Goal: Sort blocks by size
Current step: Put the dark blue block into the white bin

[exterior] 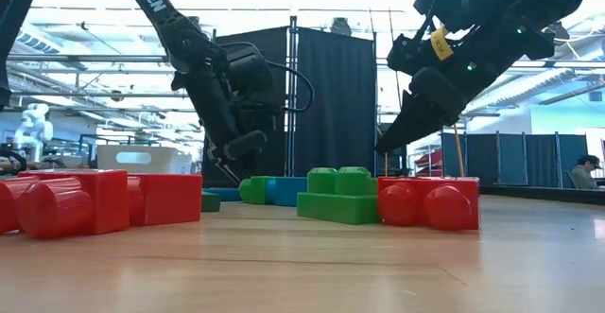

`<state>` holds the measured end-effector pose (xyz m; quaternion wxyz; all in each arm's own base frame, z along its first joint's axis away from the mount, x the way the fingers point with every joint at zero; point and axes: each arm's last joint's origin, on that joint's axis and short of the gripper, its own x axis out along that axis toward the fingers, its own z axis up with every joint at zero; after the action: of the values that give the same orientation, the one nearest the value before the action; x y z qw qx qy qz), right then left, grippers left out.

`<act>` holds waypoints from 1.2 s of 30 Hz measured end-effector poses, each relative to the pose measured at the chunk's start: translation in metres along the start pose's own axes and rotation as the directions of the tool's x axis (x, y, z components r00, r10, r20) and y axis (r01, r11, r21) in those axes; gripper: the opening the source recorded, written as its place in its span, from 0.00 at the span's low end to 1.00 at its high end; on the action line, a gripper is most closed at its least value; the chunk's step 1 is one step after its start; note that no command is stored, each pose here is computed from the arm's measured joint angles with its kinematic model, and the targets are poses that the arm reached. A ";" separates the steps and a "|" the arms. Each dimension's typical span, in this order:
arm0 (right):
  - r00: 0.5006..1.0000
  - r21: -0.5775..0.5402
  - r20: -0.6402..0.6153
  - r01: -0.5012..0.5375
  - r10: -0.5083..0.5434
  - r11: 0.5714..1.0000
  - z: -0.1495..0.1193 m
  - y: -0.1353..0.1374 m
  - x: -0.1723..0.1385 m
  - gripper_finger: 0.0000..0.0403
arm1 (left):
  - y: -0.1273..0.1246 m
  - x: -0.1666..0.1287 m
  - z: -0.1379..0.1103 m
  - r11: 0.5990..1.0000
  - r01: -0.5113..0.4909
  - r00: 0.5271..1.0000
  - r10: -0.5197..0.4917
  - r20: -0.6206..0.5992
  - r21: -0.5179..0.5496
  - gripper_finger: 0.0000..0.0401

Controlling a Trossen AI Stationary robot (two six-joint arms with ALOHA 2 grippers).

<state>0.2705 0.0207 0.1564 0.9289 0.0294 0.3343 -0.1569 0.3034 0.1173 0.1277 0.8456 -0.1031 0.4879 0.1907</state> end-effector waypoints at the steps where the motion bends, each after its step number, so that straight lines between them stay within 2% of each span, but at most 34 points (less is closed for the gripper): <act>1: 1.000 0.000 0.000 0.000 0.000 1.000 0.000 0.000 0.000 0.44 | 0.000 0.000 0.000 1.000 0.003 1.000 -0.003 0.001 0.007 0.33; 6: 1.000 -0.001 -0.003 0.001 -0.001 1.000 0.000 0.000 0.000 0.44 | 0.000 0.000 0.000 1.000 0.005 1.000 -0.005 0.001 0.005 0.24; 8: 1.000 -0.002 -0.004 0.001 -0.001 1.000 0.000 0.000 0.000 0.44 | 0.000 -0.001 0.000 1.000 0.005 1.000 -0.005 0.002 -0.027 0.22; 19: 1.000 -0.007 -0.022 0.005 -0.005 1.000 -0.002 -0.001 0.000 0.44 | 0.001 -0.027 0.002 0.993 -0.003 1.000 0.003 -0.003 -0.121 0.20; 29: 1.000 -0.006 -0.023 0.003 -0.003 1.000 -0.002 0.000 0.000 0.44 | 0.018 -0.077 -0.002 0.967 -0.158 0.987 0.158 -0.016 -0.202 0.20; 36: 1.000 -0.008 -0.022 -0.002 0.002 1.000 -0.003 0.001 -0.001 0.44 | 0.044 -0.115 -0.008 0.912 -0.265 0.961 0.278 -0.003 -0.312 0.20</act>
<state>0.2688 0.0222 0.1547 0.9255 0.0276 0.3449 -0.1541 0.2260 0.1289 0.2237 0.7941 -0.1615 0.4440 0.3824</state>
